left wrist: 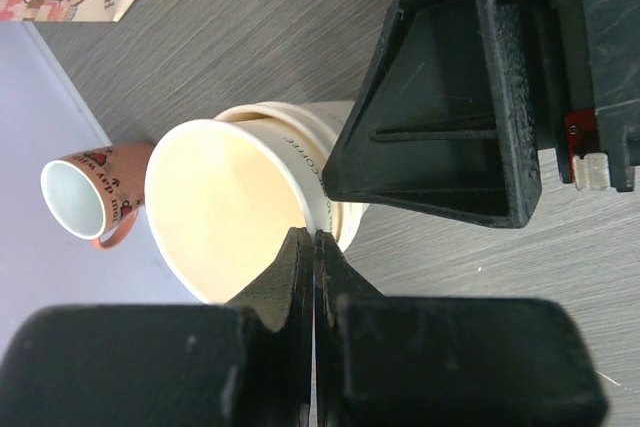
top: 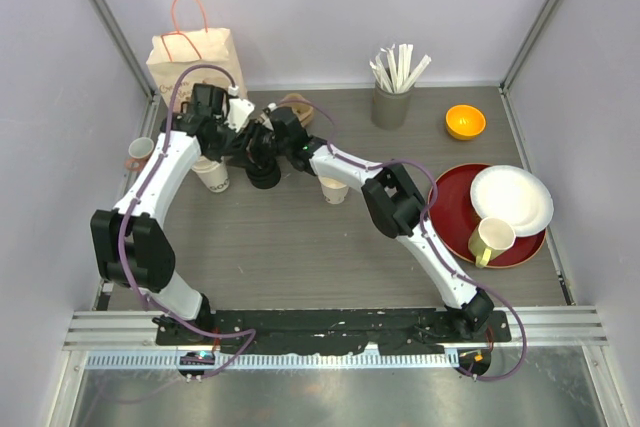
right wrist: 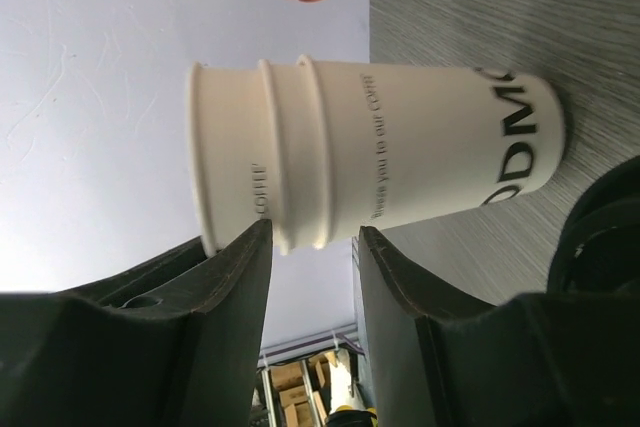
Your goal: Pack the takeout coffee
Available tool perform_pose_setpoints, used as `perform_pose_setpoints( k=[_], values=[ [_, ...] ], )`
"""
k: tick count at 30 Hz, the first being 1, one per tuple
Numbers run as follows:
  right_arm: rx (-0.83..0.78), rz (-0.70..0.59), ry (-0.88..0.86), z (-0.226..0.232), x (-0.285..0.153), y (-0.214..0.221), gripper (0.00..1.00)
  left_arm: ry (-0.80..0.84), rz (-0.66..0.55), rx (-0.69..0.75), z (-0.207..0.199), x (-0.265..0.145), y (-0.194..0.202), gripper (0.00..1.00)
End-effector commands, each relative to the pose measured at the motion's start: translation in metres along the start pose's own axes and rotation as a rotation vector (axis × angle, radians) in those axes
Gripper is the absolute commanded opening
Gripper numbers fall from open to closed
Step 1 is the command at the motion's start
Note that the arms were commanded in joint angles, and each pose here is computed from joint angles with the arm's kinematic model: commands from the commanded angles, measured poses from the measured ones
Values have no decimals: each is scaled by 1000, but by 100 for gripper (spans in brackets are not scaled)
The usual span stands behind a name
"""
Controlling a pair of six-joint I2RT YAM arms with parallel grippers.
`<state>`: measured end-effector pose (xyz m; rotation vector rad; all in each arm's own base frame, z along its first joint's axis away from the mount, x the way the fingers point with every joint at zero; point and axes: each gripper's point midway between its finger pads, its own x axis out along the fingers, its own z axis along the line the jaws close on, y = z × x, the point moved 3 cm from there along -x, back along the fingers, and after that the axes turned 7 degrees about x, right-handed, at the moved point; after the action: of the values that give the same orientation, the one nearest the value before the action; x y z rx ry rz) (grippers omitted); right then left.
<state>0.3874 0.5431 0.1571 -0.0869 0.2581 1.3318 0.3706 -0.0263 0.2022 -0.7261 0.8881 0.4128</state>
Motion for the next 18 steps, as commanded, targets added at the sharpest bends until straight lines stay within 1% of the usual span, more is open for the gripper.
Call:
perform_pose_setpoints(
  k=[1, 5, 10, 16, 18],
  values=[
    [-43, 1, 21, 0, 3, 2, 46, -105, -111, -13, 23, -24, -27, 0],
    [-58, -5, 36, -2, 3, 2, 45, -118, -115, -7, 26, -27, -30, 0],
    [-88, -10, 29, 5, 0, 0, 45, -131, -96, 42, 28, -38, -30, 0],
    [-175, -28, -16, 37, -7, 2, 46, -175, -45, 112, 45, -70, -26, 0],
    [-194, -37, -27, 44, -9, 2, 46, -183, -6, 147, 48, -77, -20, 0]
  ],
)
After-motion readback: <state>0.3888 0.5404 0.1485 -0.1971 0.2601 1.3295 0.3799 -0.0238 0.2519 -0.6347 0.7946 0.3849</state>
